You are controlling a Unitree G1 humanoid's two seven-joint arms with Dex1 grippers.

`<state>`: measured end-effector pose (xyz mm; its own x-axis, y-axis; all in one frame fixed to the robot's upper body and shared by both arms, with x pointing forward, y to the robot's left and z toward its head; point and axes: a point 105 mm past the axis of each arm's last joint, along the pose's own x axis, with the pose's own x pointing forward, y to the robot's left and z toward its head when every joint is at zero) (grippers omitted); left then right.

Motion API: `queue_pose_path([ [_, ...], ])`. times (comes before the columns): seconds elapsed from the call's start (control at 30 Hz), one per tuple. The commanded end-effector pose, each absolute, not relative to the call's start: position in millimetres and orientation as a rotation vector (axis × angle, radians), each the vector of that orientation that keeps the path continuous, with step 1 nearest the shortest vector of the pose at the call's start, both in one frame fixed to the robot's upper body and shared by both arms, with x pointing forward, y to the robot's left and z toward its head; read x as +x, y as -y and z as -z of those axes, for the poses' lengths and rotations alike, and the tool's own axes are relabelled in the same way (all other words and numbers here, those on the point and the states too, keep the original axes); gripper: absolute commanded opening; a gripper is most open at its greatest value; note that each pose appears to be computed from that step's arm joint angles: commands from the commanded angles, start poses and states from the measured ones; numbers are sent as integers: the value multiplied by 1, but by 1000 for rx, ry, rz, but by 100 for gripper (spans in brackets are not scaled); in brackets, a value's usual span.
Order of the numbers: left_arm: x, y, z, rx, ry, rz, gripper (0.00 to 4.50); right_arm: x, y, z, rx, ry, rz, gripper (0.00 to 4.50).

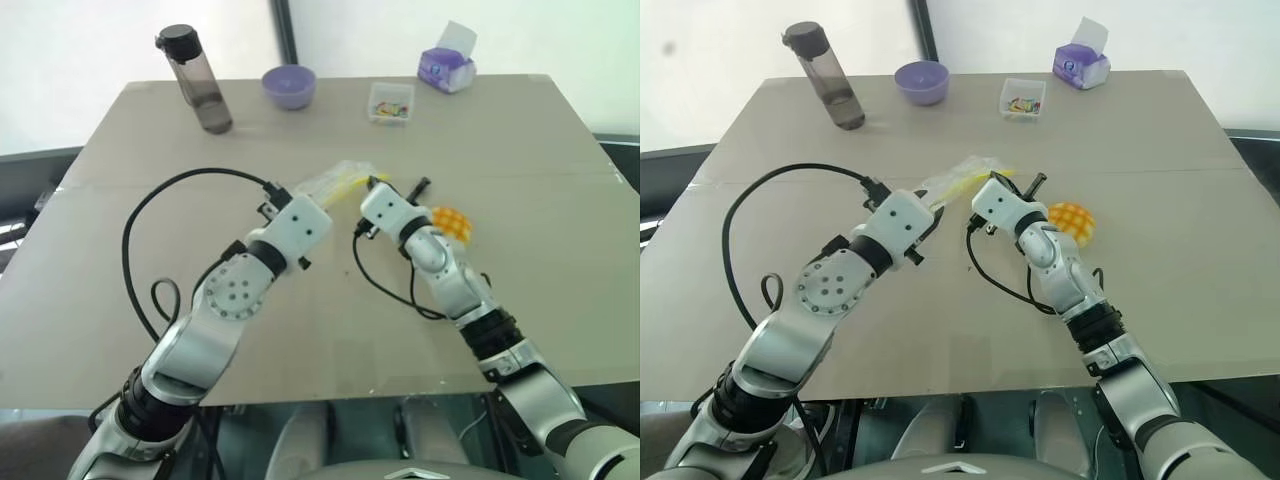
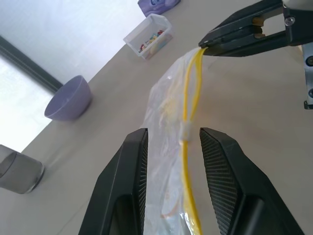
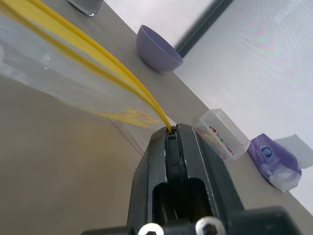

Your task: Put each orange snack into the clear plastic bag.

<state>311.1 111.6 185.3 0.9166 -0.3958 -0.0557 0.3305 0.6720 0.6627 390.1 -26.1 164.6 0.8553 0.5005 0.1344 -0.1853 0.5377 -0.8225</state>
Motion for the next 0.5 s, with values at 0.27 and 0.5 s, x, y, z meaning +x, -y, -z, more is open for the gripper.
queue_pose_path([
  [0.27,310,-121,-180,752,32,383,176,381,21,-181,-903,463,-414,0],
  [0.5,309,-116,-182,744,41,400,6,381,21,-180,-896,458,-415,0],
])
